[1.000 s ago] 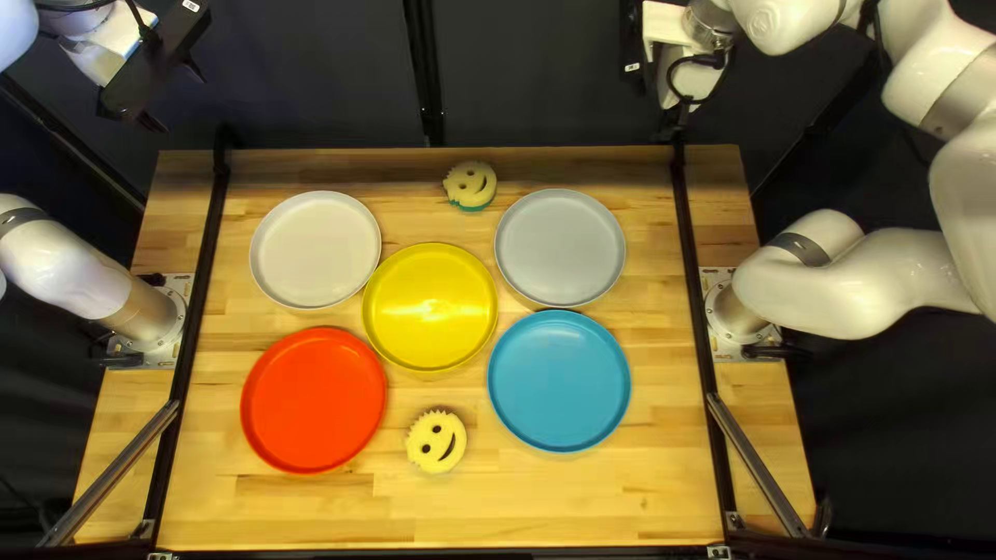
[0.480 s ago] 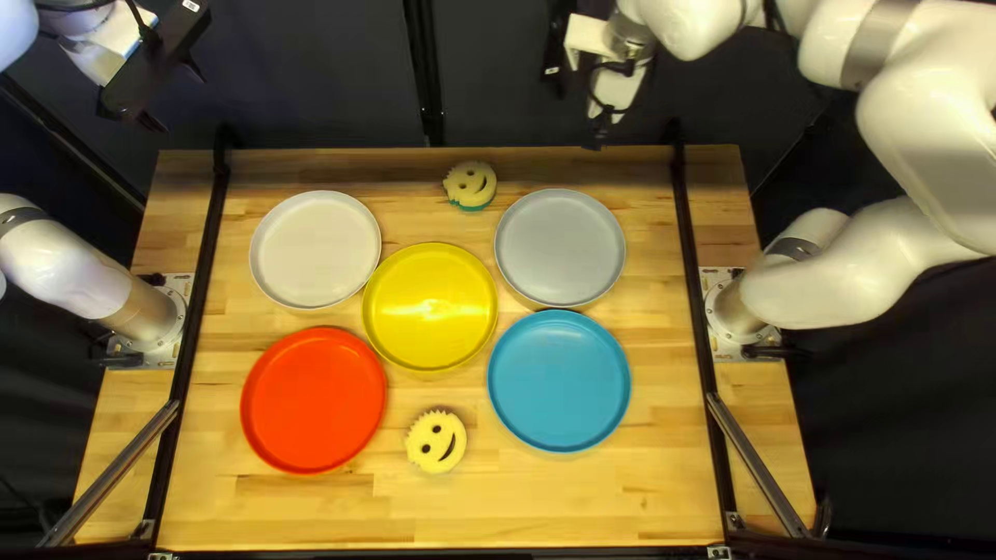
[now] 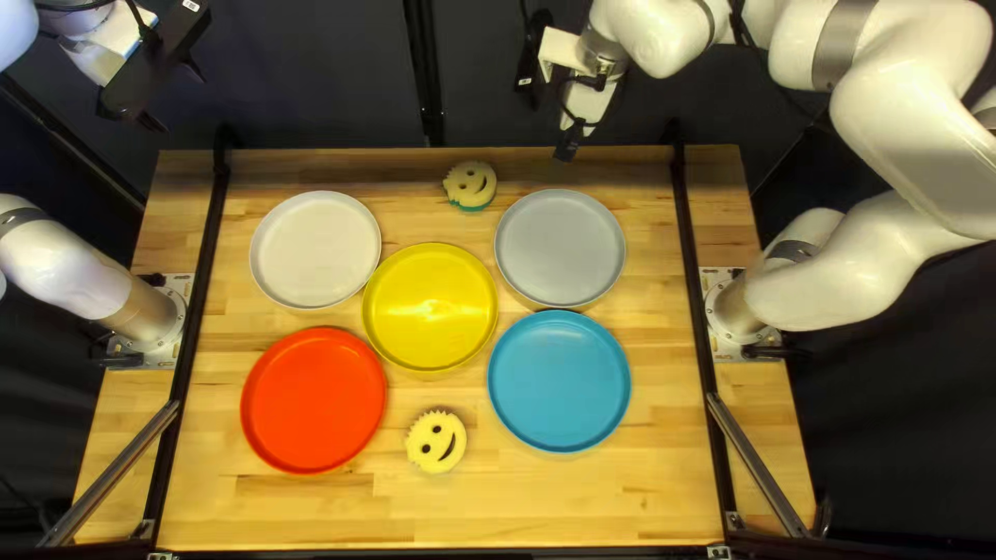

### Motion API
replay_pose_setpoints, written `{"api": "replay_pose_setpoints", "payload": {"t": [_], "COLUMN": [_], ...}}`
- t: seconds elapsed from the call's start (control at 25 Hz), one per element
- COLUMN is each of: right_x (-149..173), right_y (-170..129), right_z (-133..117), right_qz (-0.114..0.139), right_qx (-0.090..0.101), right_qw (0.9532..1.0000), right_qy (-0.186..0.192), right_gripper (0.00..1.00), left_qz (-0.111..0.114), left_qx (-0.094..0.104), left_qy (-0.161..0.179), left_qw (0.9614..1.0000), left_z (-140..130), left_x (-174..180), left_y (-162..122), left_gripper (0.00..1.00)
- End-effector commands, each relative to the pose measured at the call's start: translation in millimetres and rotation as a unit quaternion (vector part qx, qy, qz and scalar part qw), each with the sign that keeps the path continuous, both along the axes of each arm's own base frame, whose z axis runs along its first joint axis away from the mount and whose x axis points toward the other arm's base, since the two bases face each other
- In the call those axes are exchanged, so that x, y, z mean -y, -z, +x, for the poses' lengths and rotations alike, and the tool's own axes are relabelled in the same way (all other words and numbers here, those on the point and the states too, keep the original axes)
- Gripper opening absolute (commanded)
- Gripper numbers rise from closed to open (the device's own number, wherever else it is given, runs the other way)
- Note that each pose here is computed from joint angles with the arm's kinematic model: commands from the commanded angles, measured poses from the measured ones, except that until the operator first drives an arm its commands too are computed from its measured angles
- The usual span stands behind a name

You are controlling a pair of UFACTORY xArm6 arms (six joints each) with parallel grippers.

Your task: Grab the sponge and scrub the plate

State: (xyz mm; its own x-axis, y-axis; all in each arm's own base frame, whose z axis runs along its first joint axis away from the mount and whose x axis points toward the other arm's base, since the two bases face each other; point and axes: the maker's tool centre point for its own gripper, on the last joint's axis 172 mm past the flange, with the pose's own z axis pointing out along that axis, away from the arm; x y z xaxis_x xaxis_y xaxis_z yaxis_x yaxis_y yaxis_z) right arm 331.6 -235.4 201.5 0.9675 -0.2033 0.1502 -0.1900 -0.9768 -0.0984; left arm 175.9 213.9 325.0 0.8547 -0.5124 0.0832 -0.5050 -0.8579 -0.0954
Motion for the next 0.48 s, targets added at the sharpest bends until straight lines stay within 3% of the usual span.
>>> {"api": "replay_pose_setpoints", "payload": {"t": [0.04, 0.32, 0.48], "right_x": [9.7, 34.8, 39.6], "right_y": [9.9, 38.0, 48.3], "right_z": [7.9, 42.6, 62.5], "right_qz": [-0.003, 0.010, 0.004], "right_qx": [-0.005, -0.014, -0.022], "right_qw": [1.0000, 0.9998, 0.9997], "right_qy": [0.000, 0.003, 0.007], "right_gripper": [1.00, 1.00, 1.00], "left_qz": [0.000, 0.000, 0.000], "left_qx": [0.000, 0.000, 0.000], "left_qy": [0.000, 0.000, 0.000], "left_qw": [1.0000, 1.0000, 1.0000], "left_z": [0.0, 0.0, 0.0], "left_x": [0.0, 0.0, 0.0], "left_y": [0.0, 0.0, 0.0], "left_gripper": [1.00, 1.00, 1.00]}}
